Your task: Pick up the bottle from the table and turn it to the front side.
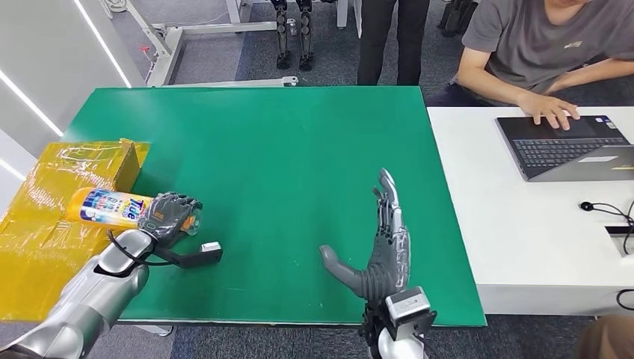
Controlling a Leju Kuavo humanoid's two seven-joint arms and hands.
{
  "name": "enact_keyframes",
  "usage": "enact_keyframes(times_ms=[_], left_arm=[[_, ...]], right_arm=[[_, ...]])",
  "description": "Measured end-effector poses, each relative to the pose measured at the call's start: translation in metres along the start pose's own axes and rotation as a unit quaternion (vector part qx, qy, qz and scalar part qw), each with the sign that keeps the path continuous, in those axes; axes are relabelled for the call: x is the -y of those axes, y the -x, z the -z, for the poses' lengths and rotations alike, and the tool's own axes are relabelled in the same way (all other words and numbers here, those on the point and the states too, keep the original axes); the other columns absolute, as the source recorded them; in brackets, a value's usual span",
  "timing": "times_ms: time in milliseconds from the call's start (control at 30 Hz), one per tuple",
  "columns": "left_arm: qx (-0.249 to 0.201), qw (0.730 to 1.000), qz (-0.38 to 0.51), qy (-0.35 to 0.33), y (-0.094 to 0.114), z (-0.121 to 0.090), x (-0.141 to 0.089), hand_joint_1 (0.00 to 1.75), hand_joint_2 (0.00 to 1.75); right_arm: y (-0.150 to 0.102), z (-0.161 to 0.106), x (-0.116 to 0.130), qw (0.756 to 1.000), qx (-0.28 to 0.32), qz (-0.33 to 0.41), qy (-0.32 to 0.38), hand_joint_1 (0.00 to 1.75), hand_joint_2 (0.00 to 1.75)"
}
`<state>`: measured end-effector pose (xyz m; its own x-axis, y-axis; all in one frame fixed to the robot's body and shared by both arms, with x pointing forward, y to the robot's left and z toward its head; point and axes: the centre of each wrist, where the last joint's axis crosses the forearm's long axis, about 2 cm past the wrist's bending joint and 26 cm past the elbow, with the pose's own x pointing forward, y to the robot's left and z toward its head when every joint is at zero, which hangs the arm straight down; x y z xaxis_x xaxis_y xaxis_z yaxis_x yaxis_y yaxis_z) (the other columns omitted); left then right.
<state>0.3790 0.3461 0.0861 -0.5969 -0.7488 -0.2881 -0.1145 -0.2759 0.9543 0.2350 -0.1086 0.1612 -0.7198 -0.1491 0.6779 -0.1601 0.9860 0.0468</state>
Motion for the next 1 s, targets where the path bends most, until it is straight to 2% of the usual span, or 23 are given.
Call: enact_keyframes(times_ms=[567, 833, 1000], left_arm=[[-0.026, 0.999, -0.01, -0.024, -0.009, -0.011, 0.013, 0.0, 1.75], [-0.036, 0.997, -0.03, -0.064, -0.02, -0.022, 0.018, 0.0, 1.75], [-0.035, 0.99, -0.072, -0.118, -0.025, -0.034, 0.018, 0.0, 1.75]], right_arm=[[0.004, 0.003, 0.001, 1.0, -0.003, -0.001, 0.003, 0.0, 1.75], [0.004, 0.003, 0.001, 1.0, -0.003, -0.006, 0.007, 0.0, 1.75], [0.004, -0.002, 0.001, 1.0, -0.009, -0.01, 0.013, 0.0, 1.75]])
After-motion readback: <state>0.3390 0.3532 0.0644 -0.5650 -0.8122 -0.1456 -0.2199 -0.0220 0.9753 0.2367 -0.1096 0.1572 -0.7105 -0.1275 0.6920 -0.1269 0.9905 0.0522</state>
